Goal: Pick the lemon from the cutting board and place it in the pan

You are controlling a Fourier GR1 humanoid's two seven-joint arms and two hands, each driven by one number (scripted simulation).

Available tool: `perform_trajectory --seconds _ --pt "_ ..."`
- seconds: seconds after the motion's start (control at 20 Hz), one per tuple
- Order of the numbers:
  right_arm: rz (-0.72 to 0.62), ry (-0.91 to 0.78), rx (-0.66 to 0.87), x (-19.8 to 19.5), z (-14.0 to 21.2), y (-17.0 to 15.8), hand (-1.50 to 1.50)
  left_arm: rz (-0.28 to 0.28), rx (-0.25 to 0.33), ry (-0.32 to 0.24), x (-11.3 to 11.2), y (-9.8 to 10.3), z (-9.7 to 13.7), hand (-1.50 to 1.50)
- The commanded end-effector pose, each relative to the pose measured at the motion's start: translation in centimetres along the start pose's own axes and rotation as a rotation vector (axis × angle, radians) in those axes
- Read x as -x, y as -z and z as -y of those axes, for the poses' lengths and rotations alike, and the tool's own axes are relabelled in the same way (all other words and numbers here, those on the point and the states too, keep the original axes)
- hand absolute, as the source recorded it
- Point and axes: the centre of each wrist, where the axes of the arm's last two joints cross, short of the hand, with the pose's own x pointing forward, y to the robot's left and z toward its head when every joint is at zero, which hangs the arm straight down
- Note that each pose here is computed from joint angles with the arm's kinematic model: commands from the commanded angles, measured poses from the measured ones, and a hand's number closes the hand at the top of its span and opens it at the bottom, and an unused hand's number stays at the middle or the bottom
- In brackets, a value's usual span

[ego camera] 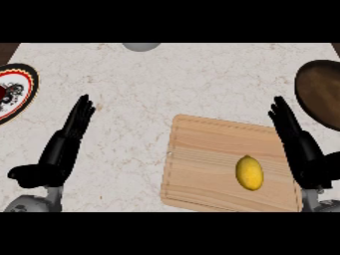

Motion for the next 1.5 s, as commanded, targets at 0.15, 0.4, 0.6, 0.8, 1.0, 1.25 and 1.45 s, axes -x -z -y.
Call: perform_trajectory --seconds 0.15,0.4,0.6,0.8,1.0,1.25,1.45 --pt "0.052 0.058 -0.283 2.2 1.9 1.1 1.5 -0.027 -0.159 0.075 -1.5 2.0 -3.8 0.0" --pt "0.214 -0.245 -0.114 4.8 5.4 -2.9 -1.5 -0.115 -0.221 0.061 -1.7 3.0 -4.7 0.0" --pt "0.314 -0.393 0.041 4.5 8.6 -6.9 -1.5 -0.136 -0.249 0.072 -0.4 2.0 -5.8 0.0" --pt "0.306 -0.493 -0.019 0.5 11.8 -9.6 -1.5 -0.135 -0.235 0.066 -3.4 3.8 -6.6 0.0" --pt "0.201 -0.691 -0.163 -5.6 15.1 -8.8 -1.5 -0.132 -0.234 0.069 -1.1 3.0 -6.2 0.0" --pt "0.094 -0.806 -0.214 -11.9 13.6 -8.1 -1.5 -0.127 -0.221 0.069 -1.4 3.3 -6.4 0.0" --pt "0.1 -0.846 -0.186 -15.7 12.1 -7.1 -1.5 -0.131 -0.208 0.065 -1.7 4.2 -4.7 0.0"
